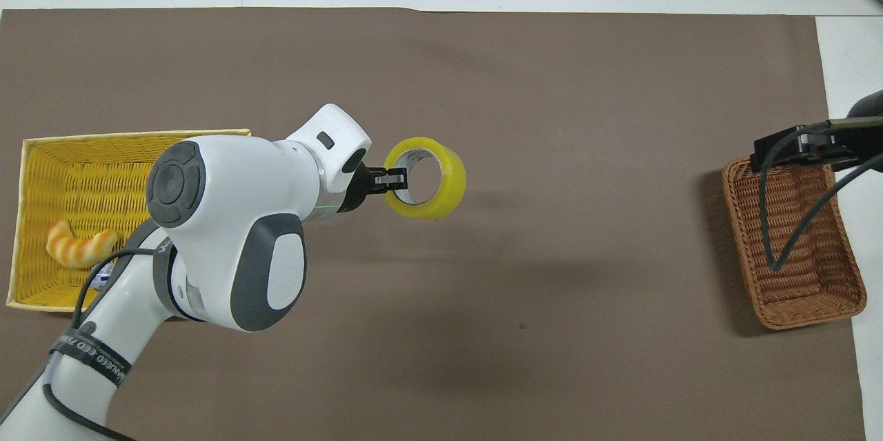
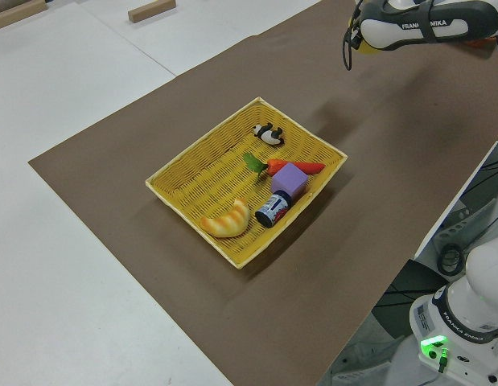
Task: Move tape to another basket
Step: 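Grasp the tape with the right gripper while the left gripper holds it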
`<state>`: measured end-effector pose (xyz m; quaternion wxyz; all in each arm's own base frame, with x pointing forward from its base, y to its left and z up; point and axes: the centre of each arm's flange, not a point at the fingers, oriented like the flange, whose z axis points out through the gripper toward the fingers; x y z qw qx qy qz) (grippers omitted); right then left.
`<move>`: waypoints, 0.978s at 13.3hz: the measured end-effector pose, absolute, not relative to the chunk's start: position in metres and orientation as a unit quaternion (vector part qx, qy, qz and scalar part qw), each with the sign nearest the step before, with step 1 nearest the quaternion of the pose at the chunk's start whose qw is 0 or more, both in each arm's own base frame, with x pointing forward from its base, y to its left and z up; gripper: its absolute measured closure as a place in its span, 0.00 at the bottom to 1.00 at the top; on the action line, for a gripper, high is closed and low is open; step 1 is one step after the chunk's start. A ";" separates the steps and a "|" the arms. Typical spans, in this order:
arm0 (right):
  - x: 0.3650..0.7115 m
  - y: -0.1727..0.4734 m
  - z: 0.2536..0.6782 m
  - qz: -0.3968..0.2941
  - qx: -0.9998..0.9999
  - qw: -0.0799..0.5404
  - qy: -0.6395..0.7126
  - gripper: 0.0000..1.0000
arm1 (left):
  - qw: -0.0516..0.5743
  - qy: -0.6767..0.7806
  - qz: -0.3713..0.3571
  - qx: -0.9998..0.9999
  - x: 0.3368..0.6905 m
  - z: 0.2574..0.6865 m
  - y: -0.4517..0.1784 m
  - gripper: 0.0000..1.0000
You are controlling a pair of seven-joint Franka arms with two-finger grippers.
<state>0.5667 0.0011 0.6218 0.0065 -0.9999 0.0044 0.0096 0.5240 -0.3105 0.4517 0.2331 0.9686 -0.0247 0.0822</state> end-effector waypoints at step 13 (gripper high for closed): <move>0.582 0.193 0.527 -0.047 -0.964 0.260 -0.018 0.00 | 0.238 -0.033 0.080 0.967 0.510 0.454 -0.335 0.77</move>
